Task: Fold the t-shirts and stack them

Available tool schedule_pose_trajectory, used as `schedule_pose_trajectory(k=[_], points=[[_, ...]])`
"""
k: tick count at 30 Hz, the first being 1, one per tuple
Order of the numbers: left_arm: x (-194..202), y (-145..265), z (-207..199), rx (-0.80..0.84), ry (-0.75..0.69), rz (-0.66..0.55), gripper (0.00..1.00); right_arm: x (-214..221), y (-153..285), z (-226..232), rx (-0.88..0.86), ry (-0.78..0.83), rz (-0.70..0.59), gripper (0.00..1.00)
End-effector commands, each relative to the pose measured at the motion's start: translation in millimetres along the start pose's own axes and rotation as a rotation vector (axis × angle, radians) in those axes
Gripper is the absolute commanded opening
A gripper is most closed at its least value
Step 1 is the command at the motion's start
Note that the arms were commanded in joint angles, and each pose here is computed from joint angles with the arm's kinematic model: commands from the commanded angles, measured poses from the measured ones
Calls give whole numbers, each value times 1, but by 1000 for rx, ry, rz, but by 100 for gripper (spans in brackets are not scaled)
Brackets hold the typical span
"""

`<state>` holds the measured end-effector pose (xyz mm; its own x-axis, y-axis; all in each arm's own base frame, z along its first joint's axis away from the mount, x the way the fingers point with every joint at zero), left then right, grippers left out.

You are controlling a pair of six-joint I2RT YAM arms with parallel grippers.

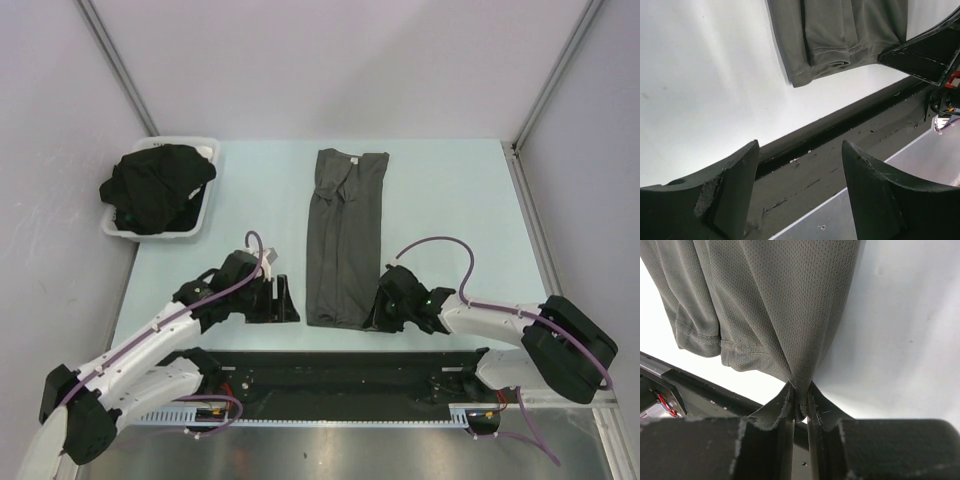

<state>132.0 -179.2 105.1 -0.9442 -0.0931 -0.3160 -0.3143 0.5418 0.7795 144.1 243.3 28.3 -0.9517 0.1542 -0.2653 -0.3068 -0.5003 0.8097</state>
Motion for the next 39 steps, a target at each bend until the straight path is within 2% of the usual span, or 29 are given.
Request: schedule_pose_trajectory(k=[1,26,39], points=[[-2,-14,-9,67,17,-7,72,-1,7,-2,-6,16,7,17],[6,-74,8,39,8,56,72,-1,11,2,-36,-1,39,18],[3,-95,-3,48,-50,105,71,-5,12,4,-36,-13,37,18]])
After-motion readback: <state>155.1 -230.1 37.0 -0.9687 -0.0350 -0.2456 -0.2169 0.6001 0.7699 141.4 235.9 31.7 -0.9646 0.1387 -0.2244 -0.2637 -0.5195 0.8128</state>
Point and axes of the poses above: each gripper's point midway between its finger pads, its own y axis back along the fingers, its own z axis along the line the jaws close on, x = y × z, the point moved 1 cm from there along y, back along the fingers, and after that the axes turned 4 degrees about y, right-handed, at the moved point
